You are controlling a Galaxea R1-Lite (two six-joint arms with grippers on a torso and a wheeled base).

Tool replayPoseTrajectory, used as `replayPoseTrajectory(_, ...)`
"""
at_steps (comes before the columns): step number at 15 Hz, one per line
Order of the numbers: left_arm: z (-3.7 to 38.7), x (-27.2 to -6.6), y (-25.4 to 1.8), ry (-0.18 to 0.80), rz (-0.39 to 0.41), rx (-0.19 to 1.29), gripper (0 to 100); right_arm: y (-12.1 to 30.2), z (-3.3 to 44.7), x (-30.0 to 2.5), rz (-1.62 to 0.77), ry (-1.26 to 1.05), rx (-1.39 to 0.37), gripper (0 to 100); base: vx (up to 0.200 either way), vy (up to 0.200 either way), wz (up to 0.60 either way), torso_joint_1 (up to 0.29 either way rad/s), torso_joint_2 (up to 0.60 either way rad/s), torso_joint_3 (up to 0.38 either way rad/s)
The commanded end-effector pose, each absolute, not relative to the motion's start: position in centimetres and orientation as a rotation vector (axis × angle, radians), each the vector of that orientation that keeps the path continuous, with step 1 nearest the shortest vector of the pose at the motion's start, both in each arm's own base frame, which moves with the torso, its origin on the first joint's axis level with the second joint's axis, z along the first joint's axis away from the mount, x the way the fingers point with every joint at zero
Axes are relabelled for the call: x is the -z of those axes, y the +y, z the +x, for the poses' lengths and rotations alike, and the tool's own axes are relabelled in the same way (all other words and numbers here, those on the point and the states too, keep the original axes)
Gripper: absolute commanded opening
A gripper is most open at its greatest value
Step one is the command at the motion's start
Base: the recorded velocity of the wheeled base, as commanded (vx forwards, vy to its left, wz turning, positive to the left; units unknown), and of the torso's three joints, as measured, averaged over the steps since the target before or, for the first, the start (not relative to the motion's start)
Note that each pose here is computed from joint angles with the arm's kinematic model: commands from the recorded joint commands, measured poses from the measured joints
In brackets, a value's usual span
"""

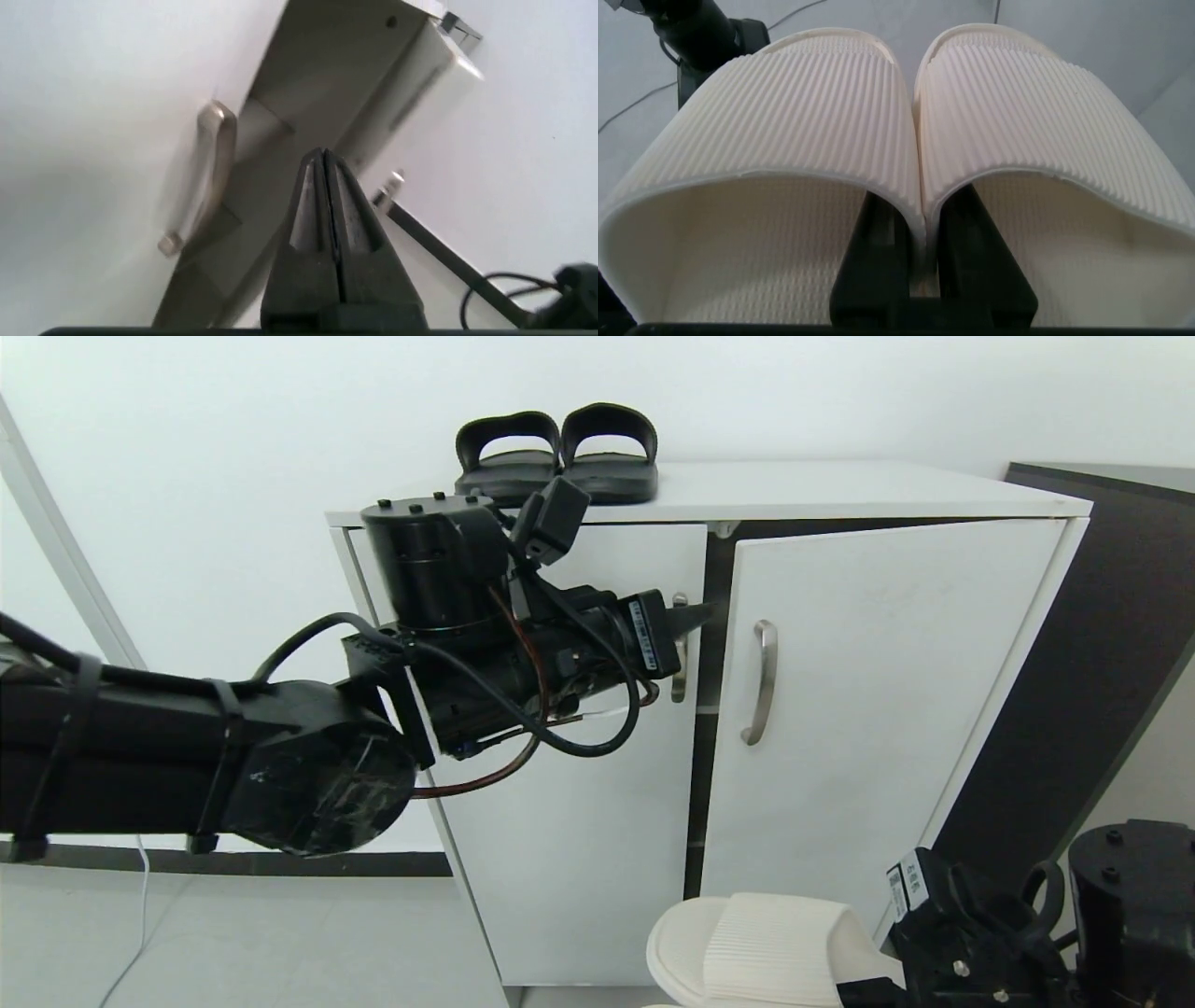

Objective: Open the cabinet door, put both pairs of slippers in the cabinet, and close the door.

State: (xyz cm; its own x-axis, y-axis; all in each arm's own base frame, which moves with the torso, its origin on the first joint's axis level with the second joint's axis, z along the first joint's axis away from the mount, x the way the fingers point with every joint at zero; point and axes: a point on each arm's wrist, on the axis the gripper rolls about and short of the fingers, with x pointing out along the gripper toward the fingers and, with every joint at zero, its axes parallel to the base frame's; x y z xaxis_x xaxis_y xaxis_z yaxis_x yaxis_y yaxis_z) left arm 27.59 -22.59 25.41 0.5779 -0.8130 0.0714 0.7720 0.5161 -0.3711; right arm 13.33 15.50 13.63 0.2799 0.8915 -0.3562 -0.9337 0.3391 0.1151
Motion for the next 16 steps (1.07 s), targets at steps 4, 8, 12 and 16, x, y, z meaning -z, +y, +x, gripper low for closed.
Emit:
replayPoseTrajectory(4,29.5,-24.4,-24.1,0.131,-0.384,0.949,0,15.7,13.3,-13.5,-0.127,0.400,-1.234,0,0.000,0.000,0.00,0.000,0.00,0.000)
replayPoseTrajectory(8,29.9,-24.4,-24.3,0.126,-0.387,0.950,0,16.0,12.8,-13.3,-0.135,0.409,-1.258,0,0.000,0.000,0.00,0.000,0.00,0.000)
replayPoseTrajectory(12,30.5,-24.1,-24.9,0.126,-0.389,0.948,0,16.2,12.9,-13.0,-0.139,0.427,-1.261,0,-0.100,0.000,0.00,0.002,0.00,0.001)
replayPoseTrajectory(16,27.9,-23.8,-26.7,0.145,-0.380,1.006,0,16.6,12.4,-12.9,-0.147,0.431,-1.288,0,-0.200,0.000,0.00,0.005,0.00,0.002)
